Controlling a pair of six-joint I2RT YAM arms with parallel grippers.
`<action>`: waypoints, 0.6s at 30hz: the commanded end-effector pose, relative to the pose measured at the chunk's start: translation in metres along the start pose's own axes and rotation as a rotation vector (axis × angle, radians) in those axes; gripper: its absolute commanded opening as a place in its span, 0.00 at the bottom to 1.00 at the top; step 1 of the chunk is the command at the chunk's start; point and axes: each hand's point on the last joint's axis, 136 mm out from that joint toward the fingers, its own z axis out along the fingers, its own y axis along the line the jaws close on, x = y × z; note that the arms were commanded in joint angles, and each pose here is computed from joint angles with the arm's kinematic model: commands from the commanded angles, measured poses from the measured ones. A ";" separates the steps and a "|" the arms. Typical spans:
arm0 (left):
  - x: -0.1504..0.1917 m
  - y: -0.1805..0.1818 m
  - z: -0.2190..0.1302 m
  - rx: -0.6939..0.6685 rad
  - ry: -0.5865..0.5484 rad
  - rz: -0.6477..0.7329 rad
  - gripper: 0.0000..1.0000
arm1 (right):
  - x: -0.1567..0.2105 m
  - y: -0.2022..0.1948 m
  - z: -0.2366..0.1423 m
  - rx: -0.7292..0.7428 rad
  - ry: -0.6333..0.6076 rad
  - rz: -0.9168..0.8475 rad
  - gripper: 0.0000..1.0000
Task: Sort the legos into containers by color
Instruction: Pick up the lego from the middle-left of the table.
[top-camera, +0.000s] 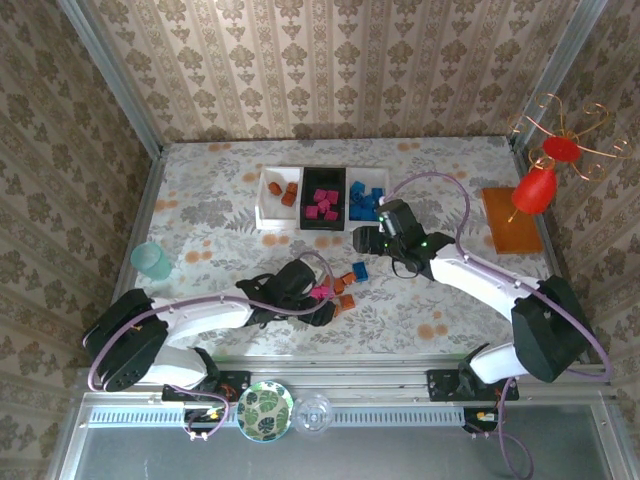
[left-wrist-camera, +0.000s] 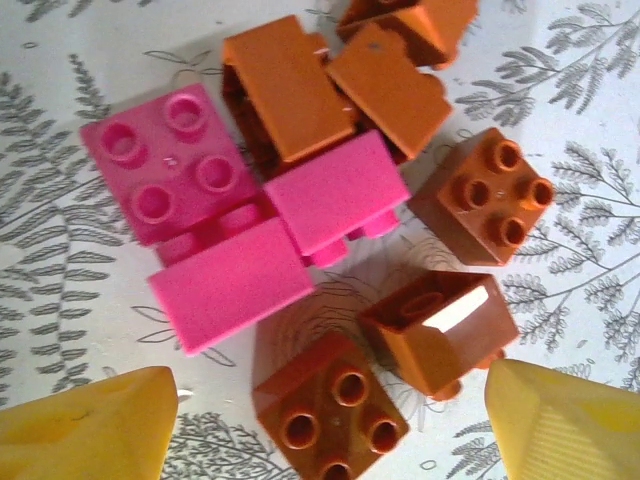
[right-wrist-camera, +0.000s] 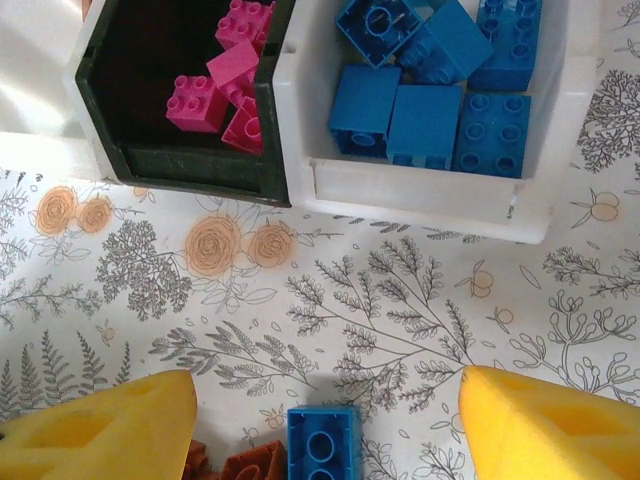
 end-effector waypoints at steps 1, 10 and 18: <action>0.011 0.003 0.001 -0.039 0.029 0.035 0.81 | -0.007 -0.003 -0.010 0.002 -0.049 0.028 0.72; 0.024 0.015 0.019 -0.165 0.059 0.071 0.74 | -0.006 -0.004 -0.012 -0.002 -0.054 0.036 0.72; 0.019 0.015 0.026 -0.180 0.055 0.087 0.64 | -0.008 -0.006 -0.022 0.000 -0.075 0.030 0.72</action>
